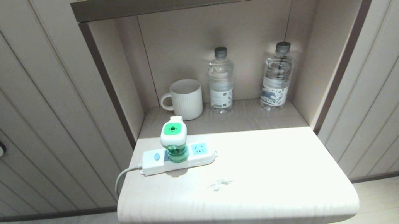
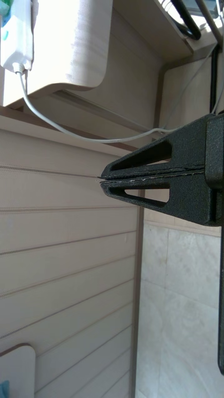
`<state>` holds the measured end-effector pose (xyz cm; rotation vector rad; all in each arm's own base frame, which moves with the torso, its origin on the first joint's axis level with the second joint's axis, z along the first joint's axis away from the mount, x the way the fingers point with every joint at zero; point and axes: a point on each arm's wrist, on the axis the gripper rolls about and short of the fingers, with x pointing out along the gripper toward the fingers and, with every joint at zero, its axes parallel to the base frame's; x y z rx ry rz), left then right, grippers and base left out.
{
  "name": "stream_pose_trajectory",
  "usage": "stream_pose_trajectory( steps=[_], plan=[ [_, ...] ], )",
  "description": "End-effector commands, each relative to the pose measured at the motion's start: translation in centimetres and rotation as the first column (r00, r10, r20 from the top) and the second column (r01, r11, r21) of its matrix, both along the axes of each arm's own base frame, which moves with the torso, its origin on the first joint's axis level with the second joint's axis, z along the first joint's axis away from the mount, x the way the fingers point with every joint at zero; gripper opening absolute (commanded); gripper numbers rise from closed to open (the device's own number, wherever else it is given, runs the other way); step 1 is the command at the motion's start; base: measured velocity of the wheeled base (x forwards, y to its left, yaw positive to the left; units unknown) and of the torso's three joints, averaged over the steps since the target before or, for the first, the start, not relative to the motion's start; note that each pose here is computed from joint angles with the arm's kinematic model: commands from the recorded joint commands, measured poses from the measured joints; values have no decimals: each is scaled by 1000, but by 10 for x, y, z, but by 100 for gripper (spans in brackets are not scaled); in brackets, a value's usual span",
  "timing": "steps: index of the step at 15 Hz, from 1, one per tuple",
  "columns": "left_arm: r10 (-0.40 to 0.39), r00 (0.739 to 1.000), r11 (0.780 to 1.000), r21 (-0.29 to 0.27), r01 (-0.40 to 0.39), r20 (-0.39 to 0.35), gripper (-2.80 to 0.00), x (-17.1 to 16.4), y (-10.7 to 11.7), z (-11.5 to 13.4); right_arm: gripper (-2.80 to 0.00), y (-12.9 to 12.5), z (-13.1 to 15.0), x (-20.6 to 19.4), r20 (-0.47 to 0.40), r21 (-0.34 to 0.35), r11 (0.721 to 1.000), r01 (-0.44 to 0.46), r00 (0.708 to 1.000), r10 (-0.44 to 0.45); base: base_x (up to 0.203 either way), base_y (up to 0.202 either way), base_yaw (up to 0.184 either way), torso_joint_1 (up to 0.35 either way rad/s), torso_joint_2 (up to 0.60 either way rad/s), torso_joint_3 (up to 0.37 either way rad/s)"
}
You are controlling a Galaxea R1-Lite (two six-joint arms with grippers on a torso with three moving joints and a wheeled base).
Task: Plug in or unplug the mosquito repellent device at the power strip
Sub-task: Pick up the mosquito repellent liquid
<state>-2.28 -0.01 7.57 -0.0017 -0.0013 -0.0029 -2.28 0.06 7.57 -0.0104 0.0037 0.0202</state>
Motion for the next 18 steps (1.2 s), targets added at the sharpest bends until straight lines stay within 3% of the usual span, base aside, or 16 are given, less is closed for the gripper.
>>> stream_pose_trajectory(
  steps=[1, 5, 10, 13, 15, 17, 18],
  plan=[
    [1, 1000, 1000, -23, -1, -1, -280, 0, 0, 0, -280, 0, 0, 0, -1, 0, 1000, 0, 1000, 0, 0, 0, 0, 0, 0, 0],
    [6, 1000, 998, -57, -6, -8, -280, 0, 0, -1, -280, 0, 0, 0, -1, 0, 1000, 0, 1000, 0, 0, 0, 0, 0, 0, 0],
    [6, 1000, 998, -56, -6, -6, -280, 0, 0, -1, -280, 0, 0, 0, -1, 0, 1000, 0, 1000, 0, 0, 0, 0, 0, 0, 0],
    [3, 1000, 1000, -4, -3, -3, -280, 0, 0, 0, -280, 0, 0, 0, -1, 0, 1000, 0, 1000, 0, 0, 0, 0, 0, 0, 0],
    [-15, 1000, 997, 76, 14, 9, -280, 0, 0, 1, -280, 0, 0, 0, -1, 0, 1000, 0, 1000, 0, 0, 0, 0, 0, 0, 0],
    [-52, 997, 994, 96, 47, 55, -280, -4, -1, 24, -280, 0, 0, 0, -1, 0, 1000, 0, 1000, 0, 0, 0, 0, 0, 0, 0],
    [-61, 997, 994, 91, 57, 46, -280, -2, -1, 38, -280, 0, 0, 0, -1, 0, 1000, 0, 1000, 0, 0, 0, 0, 0, 0, 0]
  ],
)
